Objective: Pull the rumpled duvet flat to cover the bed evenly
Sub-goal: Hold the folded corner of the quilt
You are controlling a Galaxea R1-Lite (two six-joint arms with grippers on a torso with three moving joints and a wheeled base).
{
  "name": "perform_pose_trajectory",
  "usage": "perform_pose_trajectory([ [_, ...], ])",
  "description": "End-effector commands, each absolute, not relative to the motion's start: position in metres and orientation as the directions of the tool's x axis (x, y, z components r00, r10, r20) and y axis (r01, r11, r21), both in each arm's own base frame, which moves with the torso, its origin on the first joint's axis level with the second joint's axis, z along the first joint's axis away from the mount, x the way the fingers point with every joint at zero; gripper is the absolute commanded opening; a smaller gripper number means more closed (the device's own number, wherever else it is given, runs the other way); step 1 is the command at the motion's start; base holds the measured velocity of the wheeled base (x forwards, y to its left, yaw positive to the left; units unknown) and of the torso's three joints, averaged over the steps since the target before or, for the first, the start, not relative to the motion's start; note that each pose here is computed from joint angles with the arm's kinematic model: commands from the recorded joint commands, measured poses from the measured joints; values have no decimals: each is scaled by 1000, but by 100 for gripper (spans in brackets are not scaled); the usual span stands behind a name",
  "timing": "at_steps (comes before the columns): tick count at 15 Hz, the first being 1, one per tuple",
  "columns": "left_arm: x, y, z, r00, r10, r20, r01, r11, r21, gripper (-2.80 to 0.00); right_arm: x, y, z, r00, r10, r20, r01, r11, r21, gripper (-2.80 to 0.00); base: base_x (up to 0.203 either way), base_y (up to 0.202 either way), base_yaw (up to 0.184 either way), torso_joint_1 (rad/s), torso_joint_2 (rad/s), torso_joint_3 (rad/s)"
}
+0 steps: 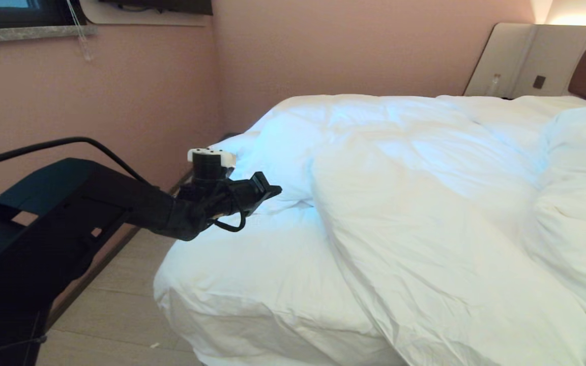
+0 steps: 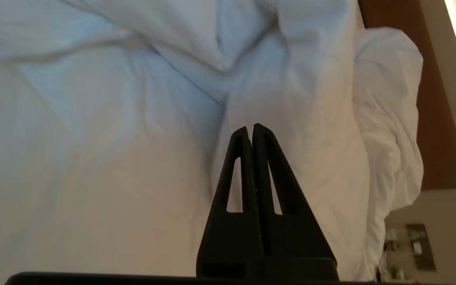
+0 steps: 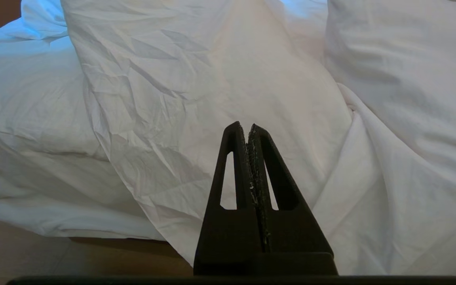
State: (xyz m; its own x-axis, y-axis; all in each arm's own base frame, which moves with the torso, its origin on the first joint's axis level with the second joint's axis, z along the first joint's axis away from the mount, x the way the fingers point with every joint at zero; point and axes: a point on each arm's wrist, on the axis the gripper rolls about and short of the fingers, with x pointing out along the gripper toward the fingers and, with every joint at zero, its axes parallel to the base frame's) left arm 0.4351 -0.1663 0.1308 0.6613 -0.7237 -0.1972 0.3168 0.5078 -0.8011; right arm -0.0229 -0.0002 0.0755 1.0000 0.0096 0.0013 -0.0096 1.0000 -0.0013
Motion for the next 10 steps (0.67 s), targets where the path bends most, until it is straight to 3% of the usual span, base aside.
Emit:
perform_pose_trajectory([
  [1, 428, -172, 140, 647, -741, -179, 340, 491, -802, -280, -23, 0, 75, 1000, 9, 0, -9, 1000, -2, -280, 0, 0, 0, 0, 0, 0],
  [10, 428, -197, 144, 589, -804, -81, 464, 418, -781, -280, -23, 0, 75, 1000, 9, 0, -9, 1000, -2, -280, 0, 0, 0, 0, 0, 0],
])
